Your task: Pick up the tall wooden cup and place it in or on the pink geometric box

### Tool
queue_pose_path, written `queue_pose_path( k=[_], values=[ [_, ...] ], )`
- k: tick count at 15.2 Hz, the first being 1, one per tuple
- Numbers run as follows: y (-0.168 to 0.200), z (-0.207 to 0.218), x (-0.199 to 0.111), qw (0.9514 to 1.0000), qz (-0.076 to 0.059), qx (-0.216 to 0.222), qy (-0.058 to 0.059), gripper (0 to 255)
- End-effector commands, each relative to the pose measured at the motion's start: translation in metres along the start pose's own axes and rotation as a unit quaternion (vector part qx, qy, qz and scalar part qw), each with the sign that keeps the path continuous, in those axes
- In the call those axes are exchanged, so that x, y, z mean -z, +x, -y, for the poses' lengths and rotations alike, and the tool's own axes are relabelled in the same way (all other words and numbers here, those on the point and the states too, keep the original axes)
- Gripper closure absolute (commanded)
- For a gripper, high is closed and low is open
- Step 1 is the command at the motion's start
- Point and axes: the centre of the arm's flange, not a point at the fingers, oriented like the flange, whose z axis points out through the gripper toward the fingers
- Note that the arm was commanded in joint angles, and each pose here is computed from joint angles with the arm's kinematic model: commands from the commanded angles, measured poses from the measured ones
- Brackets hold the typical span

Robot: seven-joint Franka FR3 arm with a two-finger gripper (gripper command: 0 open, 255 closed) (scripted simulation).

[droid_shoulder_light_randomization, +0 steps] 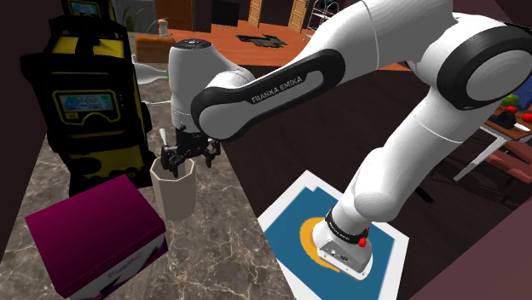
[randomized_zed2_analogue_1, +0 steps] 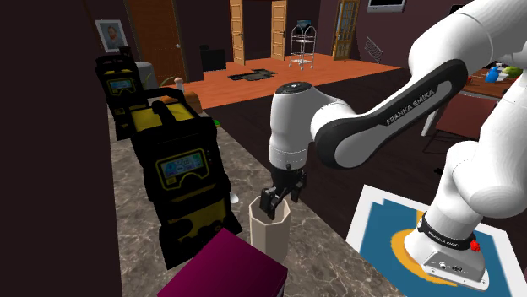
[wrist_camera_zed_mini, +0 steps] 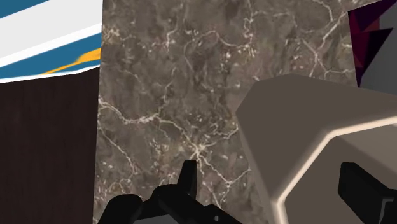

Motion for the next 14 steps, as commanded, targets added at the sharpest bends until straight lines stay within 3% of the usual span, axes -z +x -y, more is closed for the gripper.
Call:
queue_pose_path(
  k=[1, 3, 4, 14],
  values=[
    [0.0000, 0.0000, -0.0002, 1.0000, 0.000, 0.000, 0.000, 0],
    [0.0000, 0.0000, -0.0002, 1.0000, 0.000, 0.000, 0.000, 0],
    [0.0000, 0.0000, -0.0002, 1.0000, 0.000, 0.000, 0.000, 255],
    [0.0000, 0.0001, 0.0051, 1.0000, 0.000, 0.000, 0.000, 255]
  ],
)
